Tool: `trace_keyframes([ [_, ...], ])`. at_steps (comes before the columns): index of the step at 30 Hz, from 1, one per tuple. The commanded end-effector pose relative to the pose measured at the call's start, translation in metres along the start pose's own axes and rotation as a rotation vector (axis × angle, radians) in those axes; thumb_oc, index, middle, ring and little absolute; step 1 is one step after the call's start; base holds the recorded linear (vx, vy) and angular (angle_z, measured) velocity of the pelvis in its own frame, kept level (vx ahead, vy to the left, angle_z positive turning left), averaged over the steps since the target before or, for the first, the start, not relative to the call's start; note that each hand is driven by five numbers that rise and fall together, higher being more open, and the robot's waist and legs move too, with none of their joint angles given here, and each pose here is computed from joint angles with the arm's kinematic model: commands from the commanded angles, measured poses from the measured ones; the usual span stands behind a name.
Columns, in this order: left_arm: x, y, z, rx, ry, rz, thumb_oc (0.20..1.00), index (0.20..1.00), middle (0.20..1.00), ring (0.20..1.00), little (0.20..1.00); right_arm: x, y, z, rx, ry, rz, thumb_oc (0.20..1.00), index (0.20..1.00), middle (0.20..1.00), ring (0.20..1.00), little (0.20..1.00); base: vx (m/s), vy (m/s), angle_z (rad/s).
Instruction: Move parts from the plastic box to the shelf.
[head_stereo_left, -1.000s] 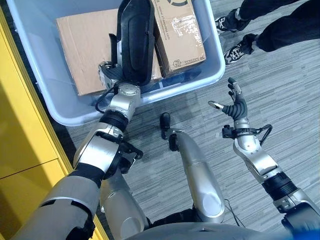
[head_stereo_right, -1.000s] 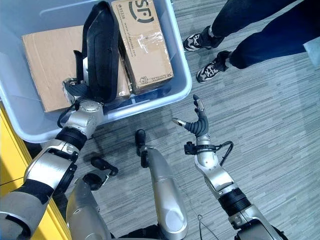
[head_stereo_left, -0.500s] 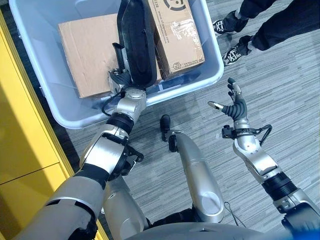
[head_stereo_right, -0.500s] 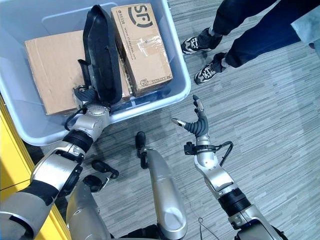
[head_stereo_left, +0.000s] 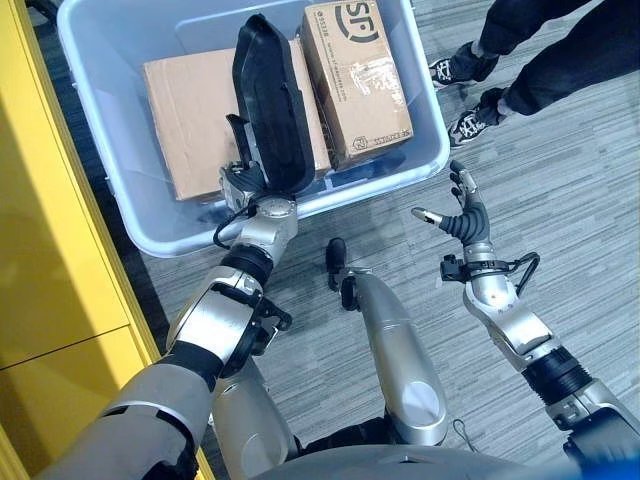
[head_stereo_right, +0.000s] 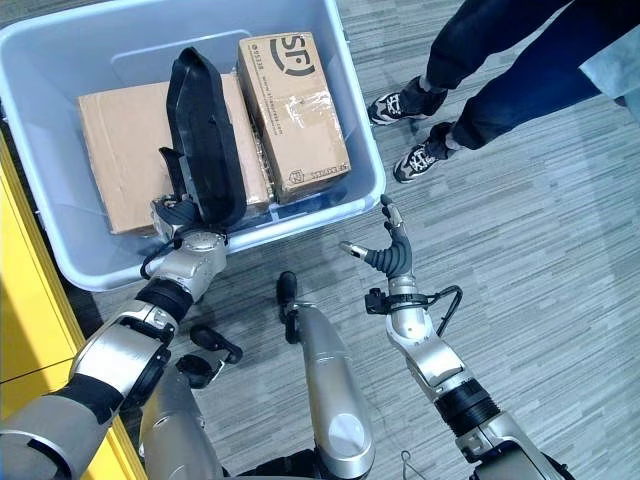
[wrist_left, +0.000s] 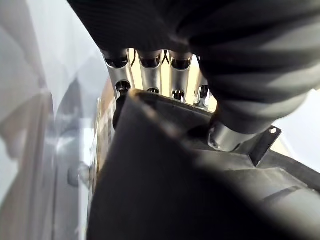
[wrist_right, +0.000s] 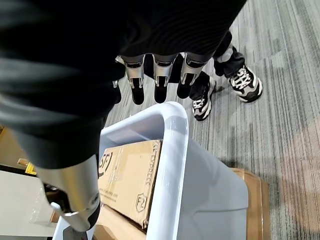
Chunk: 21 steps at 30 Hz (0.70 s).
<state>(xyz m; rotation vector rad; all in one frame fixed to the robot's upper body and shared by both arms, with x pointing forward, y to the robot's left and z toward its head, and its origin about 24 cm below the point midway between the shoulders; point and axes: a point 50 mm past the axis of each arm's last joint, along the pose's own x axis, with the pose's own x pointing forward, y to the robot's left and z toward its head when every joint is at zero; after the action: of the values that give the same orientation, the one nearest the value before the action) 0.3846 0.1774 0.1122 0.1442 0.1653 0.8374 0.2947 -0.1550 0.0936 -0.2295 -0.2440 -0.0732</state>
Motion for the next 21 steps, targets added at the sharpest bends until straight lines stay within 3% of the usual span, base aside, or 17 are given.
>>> trace_keyframes([
  [1, 0.005, 0.01, 0.004, -0.043, -0.026, 0.051, 0.2, 0.2, 0.2, 0.2, 0.2, 0.0, -0.007, 0.015, 0.031, -0.094, -0.025, 1.0, 1.0, 1.0, 1.0, 1.0, 0.0, 0.0, 0.0],
  [21, 0.02, 0.036, -0.014, -0.053, -0.04, 0.1, 0.2, 0.2, 0.2, 0.2, 0.2, -0.013, -0.002, -0.007, -0.027, -0.01, 0.111, 1.0, 1.0, 1.0, 1.0, 1.0, 0.01, 0.013, -0.03],
])
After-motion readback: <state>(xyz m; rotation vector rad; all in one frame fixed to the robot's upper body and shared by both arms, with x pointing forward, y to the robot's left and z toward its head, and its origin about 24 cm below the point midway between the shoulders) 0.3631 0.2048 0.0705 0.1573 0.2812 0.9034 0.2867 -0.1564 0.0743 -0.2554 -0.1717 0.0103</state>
